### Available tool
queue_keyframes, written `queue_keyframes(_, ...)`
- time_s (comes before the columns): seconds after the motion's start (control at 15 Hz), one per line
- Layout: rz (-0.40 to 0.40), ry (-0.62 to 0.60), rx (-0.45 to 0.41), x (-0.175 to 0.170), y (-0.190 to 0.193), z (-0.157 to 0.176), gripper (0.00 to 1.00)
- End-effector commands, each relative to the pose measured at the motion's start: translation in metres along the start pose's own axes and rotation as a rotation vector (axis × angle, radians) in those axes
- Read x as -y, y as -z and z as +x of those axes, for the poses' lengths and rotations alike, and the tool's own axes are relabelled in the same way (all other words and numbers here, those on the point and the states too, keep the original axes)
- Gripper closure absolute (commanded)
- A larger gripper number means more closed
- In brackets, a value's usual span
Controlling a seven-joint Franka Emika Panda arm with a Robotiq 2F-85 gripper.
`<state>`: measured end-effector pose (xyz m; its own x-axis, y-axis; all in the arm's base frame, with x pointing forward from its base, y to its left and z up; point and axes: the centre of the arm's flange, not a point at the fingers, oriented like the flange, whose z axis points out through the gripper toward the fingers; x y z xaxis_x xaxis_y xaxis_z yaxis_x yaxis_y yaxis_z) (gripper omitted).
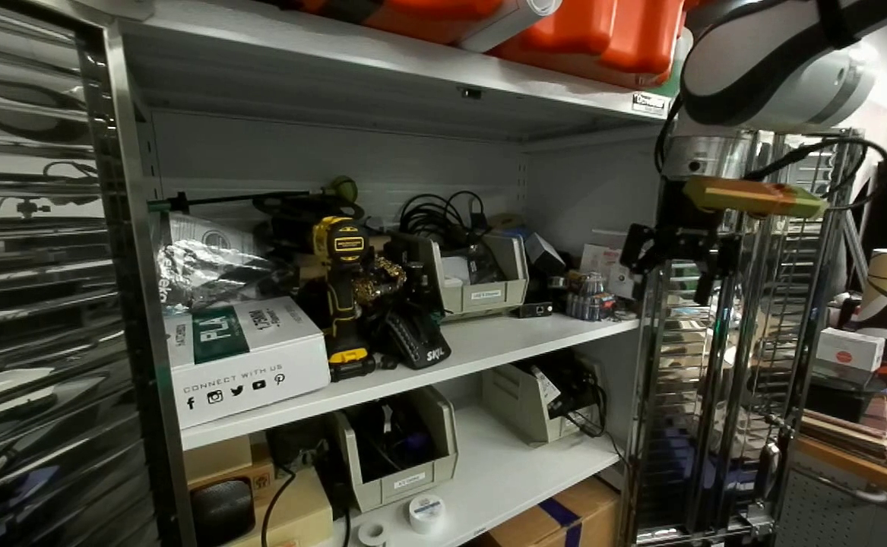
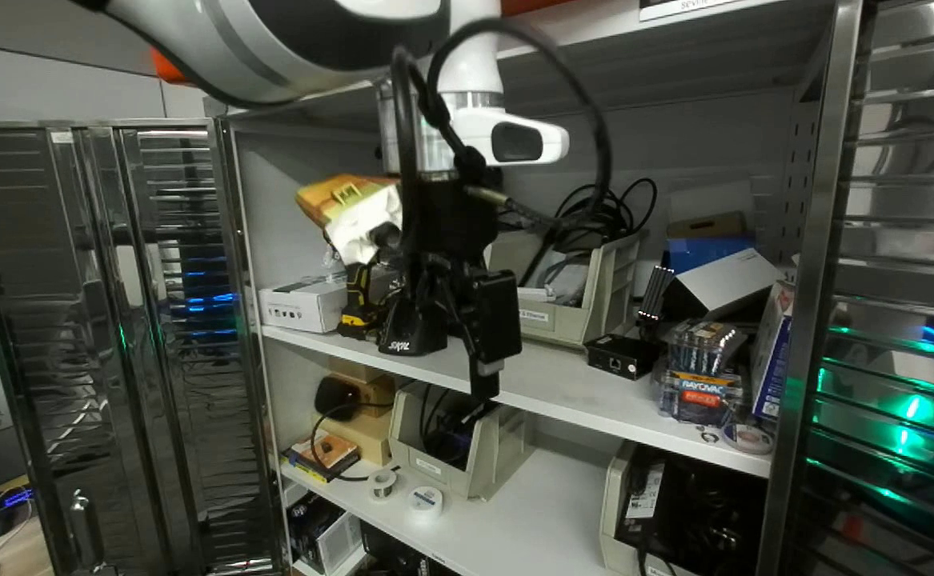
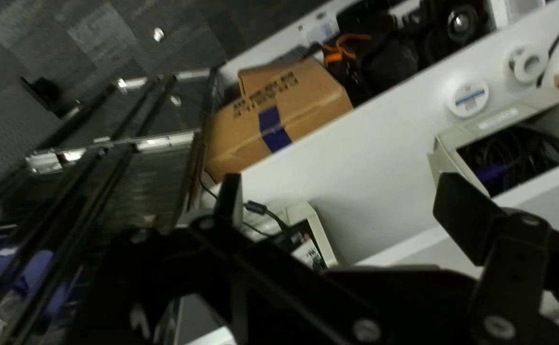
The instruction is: Put the white object on the first shelf inside the box
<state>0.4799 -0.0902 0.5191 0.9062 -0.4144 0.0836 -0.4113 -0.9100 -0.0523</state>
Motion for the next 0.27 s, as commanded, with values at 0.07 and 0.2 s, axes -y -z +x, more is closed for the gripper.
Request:
queue_keyframes(0.07,-0.002,-0.008,0.006,-0.0082,0.0048,-0.0019,0.0)
queue_keyframes(0.2,-0.007,-0.004,0.014,-0.0055,-0.0015,-0.0015,0.0)
